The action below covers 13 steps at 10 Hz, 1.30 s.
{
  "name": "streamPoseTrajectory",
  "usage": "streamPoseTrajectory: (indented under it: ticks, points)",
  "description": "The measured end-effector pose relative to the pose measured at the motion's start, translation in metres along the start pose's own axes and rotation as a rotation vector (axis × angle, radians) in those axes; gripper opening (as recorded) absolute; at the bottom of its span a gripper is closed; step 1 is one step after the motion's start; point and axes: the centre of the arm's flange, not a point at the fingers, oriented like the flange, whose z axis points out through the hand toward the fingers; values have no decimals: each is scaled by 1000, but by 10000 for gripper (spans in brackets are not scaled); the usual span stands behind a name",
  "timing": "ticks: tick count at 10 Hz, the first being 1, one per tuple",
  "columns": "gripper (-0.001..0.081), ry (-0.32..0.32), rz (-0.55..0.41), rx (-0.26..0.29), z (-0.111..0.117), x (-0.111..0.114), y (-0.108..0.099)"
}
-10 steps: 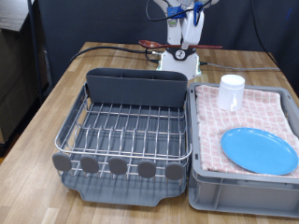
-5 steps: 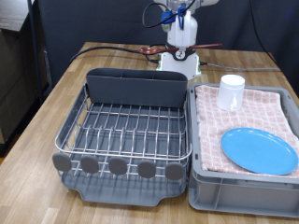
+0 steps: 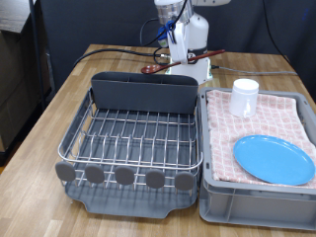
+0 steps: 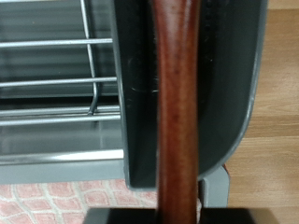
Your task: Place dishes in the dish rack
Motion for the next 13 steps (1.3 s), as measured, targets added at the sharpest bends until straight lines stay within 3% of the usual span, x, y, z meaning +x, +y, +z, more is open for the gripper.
streamPoseTrajectory:
  ticks: [5,13]
  points:
    - [92,-67,21,-78,19,24,-19]
    - [92,-82,45,-71,15,49,-41]
